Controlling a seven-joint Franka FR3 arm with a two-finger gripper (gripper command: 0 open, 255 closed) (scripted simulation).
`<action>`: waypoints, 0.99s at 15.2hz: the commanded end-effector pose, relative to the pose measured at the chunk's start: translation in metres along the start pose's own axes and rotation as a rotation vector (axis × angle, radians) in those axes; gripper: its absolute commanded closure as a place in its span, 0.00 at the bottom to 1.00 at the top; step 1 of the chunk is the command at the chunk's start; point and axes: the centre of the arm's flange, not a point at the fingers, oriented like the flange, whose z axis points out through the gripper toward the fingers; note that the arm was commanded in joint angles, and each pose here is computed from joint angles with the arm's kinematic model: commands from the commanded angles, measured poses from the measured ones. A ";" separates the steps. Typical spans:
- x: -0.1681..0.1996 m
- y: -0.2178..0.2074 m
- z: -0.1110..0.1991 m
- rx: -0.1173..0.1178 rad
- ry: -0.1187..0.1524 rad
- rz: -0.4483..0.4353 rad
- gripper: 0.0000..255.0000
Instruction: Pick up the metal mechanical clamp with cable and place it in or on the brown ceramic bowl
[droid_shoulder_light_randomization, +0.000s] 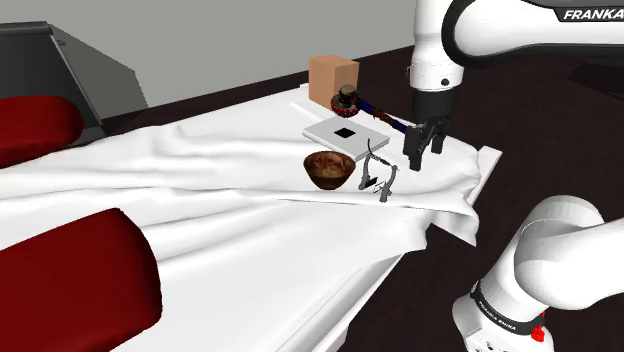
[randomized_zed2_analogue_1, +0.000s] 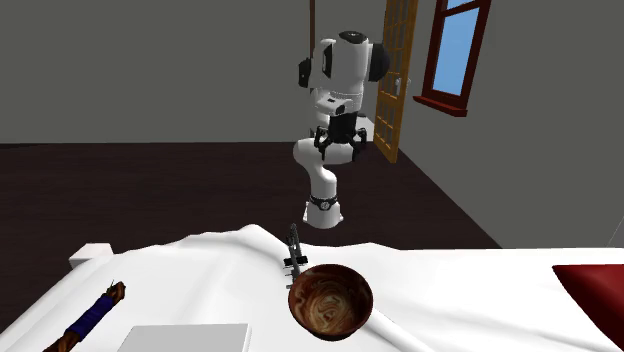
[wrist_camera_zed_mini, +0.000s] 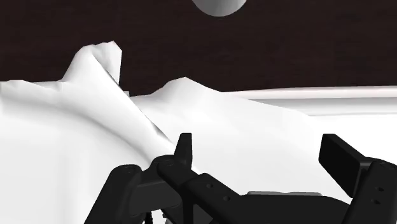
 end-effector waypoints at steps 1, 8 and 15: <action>0.000 0.000 0.000 0.000 0.000 0.000 0.00; 0.067 0.063 0.029 0.066 0.019 -0.017 0.00; 0.136 0.122 0.062 0.132 0.037 -0.033 0.00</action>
